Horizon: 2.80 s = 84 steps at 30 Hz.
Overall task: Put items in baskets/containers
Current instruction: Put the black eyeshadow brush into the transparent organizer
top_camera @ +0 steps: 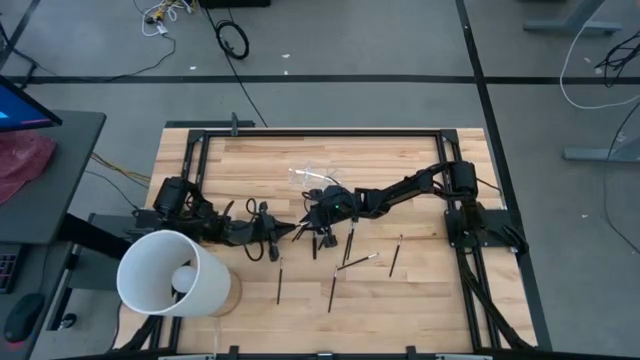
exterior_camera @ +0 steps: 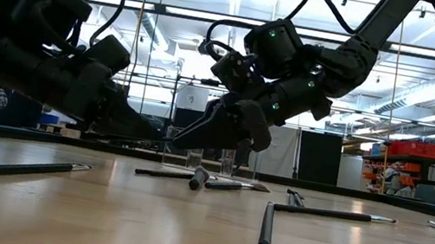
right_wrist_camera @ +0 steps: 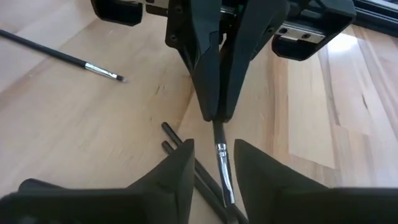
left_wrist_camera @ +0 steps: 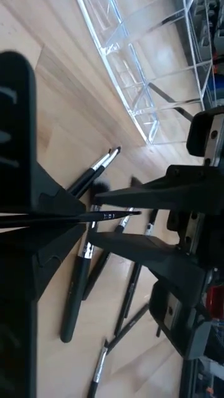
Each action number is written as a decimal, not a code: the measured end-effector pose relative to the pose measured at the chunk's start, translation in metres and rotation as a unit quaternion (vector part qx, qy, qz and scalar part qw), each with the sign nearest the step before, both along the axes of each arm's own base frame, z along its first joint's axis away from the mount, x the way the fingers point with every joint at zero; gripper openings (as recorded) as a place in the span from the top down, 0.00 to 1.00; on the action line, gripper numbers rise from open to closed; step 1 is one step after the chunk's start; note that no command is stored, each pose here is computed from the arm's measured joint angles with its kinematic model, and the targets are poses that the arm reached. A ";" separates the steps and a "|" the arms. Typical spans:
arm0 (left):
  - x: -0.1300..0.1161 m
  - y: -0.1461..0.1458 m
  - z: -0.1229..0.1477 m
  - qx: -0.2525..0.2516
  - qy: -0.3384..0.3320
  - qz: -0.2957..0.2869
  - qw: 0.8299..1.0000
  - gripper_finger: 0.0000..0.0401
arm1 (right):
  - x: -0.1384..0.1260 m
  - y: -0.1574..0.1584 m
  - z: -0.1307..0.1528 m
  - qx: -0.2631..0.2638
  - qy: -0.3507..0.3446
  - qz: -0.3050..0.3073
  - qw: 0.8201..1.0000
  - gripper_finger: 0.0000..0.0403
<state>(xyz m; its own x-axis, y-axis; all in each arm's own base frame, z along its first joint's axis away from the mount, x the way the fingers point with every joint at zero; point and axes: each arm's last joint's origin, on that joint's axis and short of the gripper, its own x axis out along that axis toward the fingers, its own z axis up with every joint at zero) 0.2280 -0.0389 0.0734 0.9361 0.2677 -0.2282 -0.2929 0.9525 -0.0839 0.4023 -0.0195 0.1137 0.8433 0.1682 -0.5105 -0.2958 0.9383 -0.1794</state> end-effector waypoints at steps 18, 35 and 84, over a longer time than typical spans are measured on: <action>0.000 -0.001 0.000 -0.004 0.003 -0.015 1.000 0.93 | -0.001 0.000 -0.001 0.007 0.006 -0.001 1.000 0.96; 0.000 0.000 0.000 -0.009 -0.001 -0.004 1.000 0.67 | -0.008 0.020 -0.005 -0.005 0.075 -0.044 0.996 0.95; -0.004 0.002 -0.011 -0.038 0.043 0.032 0.998 0.59 | -0.052 -0.041 0.095 -0.695 0.194 0.156 0.675 0.93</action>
<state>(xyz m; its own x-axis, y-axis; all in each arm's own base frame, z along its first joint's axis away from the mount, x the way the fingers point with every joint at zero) 0.2237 -0.0367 0.0623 0.8935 0.3057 -0.3289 -0.3625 0.9234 -0.1264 0.3507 -0.0604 0.2084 0.6350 -0.5611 -0.5309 -0.7178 -0.1744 -0.6741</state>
